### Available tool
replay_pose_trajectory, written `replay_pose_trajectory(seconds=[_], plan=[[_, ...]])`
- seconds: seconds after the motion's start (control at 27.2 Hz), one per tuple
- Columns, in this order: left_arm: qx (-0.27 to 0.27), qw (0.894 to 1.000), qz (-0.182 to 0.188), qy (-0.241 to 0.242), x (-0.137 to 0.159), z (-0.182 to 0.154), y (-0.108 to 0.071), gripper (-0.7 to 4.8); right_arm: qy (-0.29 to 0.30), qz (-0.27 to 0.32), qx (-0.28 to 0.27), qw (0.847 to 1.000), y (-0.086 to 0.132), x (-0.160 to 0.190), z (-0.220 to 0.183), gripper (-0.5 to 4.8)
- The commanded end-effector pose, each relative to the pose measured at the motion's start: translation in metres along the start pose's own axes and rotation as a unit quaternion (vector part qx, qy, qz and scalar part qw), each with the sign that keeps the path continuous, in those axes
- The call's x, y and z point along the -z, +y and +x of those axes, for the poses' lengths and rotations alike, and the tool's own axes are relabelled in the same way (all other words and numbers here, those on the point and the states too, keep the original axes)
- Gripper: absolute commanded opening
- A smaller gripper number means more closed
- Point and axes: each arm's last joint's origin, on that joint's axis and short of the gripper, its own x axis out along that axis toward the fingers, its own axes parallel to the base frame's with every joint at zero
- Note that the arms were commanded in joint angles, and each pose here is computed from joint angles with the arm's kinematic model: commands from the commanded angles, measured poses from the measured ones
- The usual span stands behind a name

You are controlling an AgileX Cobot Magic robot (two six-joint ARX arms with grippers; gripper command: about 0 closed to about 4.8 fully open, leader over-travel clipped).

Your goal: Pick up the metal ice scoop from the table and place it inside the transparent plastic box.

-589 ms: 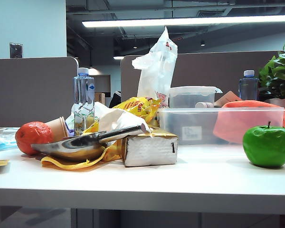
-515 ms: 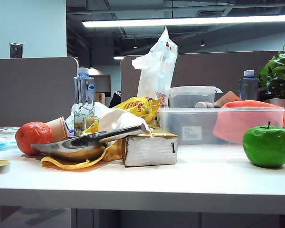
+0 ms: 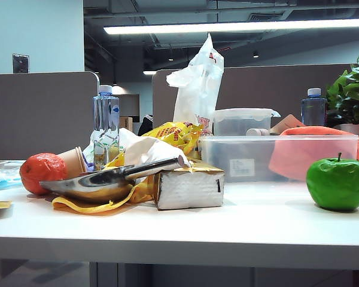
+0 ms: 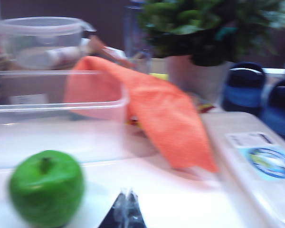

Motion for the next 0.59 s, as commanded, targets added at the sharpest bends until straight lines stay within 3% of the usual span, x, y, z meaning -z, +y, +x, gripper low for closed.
replay_pose_trajectory(seconds=[0.04, 0.26, 0.44, 0.52, 0.59], plan=[[0.0, 1.0, 0.003, -0.01, -0.003, 0.0, 0.0, -0.05, -0.006, 0.001, -0.049, 0.999, 0.01, -0.002, -0.001, -0.01], [0.0, 1.0, -0.006, -0.026, -0.006, 0.0, 0.0, -0.06, 0.036, -0.012, -0.174, 0.984, 0.035, 0.005, -0.004, -0.01], [0.015, 0.998, -0.054, -0.026, -0.006, 0.0, -0.001, -0.05, 0.066, -0.029, -0.277, 0.958, 0.056, 0.011, -0.012, -0.01], [0.044, 0.996, -0.07, -0.023, -0.006, 0.0, -0.002, -0.05, 0.069, -0.032, -0.305, 0.949, 0.061, 0.012, -0.016, -0.01], [0.086, 0.99, -0.112, -0.018, -0.006, -0.001, -0.005, -0.05, 0.069, -0.033, -0.322, 0.944, 0.064, 0.012, -0.018, -0.01]])
